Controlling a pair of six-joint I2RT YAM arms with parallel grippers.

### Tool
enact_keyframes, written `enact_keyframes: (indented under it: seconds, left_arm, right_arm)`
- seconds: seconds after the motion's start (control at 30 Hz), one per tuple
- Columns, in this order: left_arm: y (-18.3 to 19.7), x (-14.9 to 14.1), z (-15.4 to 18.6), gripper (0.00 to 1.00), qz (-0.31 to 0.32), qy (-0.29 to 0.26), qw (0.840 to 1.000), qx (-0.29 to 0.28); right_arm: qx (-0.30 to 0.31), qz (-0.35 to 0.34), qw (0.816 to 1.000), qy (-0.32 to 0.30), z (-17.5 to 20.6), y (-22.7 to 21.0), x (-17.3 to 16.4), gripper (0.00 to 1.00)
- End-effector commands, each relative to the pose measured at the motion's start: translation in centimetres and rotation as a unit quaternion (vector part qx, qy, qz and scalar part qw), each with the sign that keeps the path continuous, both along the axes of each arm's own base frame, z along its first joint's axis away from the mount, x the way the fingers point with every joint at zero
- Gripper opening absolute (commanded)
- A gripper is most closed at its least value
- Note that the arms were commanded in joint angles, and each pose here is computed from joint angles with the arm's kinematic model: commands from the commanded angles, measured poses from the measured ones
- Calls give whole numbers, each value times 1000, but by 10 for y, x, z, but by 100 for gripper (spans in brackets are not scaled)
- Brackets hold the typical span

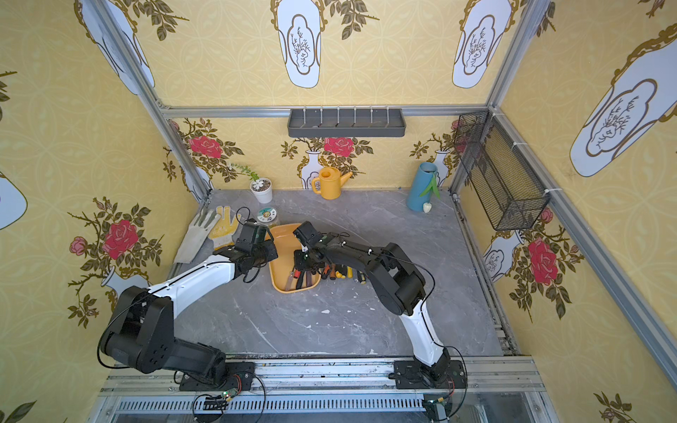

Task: Take out the screwdriver from the storage box
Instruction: Pick up the screwdriver from the storage box.

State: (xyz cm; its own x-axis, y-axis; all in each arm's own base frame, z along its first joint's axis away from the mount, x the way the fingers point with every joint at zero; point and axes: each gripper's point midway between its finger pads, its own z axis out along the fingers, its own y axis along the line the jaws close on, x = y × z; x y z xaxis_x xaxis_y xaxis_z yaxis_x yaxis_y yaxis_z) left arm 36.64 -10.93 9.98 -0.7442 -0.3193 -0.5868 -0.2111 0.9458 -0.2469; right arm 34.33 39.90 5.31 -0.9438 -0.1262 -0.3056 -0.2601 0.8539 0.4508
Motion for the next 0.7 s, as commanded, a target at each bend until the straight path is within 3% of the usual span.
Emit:
enact_keyframes:
  seconds: [0.0,0.67]
  left_arm:
    - [-4,7,8,0,-1,-21,1000,-15]
    - [-6,7,6,0,-2,-18,1000,-19]
  right_arm:
    - [-12,-6,1000,3,-4,-4,1,31]
    - [-22,37,999,3,-11,13,-3,34]
